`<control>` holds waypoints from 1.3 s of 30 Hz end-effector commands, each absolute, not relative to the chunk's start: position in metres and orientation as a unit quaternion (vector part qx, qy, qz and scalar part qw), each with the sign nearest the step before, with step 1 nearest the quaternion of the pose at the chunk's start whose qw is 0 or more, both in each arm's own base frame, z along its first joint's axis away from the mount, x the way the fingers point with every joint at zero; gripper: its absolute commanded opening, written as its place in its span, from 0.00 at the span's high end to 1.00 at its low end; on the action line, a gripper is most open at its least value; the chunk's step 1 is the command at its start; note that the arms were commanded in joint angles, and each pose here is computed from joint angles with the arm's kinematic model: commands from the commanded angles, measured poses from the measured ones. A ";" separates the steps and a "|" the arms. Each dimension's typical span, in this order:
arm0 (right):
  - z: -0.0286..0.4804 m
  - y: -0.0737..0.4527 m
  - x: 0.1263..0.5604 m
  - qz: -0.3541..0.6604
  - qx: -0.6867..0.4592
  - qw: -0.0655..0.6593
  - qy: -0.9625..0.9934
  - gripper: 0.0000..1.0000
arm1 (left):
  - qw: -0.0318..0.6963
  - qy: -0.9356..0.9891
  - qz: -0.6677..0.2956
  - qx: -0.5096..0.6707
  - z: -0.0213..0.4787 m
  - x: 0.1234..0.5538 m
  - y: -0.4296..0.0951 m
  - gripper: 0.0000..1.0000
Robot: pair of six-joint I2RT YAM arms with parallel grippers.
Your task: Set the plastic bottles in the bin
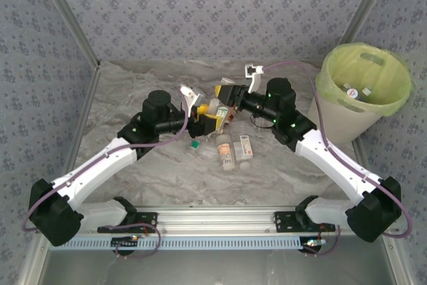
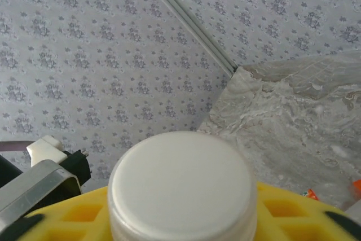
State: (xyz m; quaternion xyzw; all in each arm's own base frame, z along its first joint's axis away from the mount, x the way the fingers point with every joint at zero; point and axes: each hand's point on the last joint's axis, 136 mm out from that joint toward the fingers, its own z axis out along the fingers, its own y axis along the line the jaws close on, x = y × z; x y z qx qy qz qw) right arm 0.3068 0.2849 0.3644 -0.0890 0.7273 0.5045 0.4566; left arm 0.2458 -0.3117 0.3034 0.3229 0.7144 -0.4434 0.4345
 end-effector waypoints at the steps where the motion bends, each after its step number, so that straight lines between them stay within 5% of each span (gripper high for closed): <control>1: 0.375 0.284 0.308 0.496 -0.092 0.470 0.724 0.67 | 0.454 0.690 -0.457 0.332 0.328 0.245 -0.317 0.45; 4: 0.372 0.281 0.309 0.485 -0.087 0.472 0.731 0.80 | 0.452 0.699 -0.449 0.324 0.327 0.248 -0.314 0.26; 9: 0.364 0.266 0.316 0.448 -0.061 0.481 0.751 0.86 | 0.456 0.701 -0.443 0.323 0.326 0.246 -0.310 0.01; 17: 0.356 0.178 0.346 0.261 0.009 0.543 0.798 1.00 | 0.527 0.733 -0.361 0.235 0.320 0.269 -0.268 0.01; 27: 0.431 0.061 0.358 0.181 0.132 0.661 0.717 1.00 | 0.556 0.765 -0.293 0.140 0.299 0.286 -0.222 0.01; 32: 0.484 0.008 0.347 0.053 0.146 0.747 0.646 1.00 | 0.553 0.771 -0.289 0.127 0.294 0.288 -0.217 0.01; 39: 0.484 -0.065 0.337 -0.004 0.237 0.787 0.569 1.00 | 0.547 0.776 -0.290 0.118 0.288 0.289 -0.216 0.00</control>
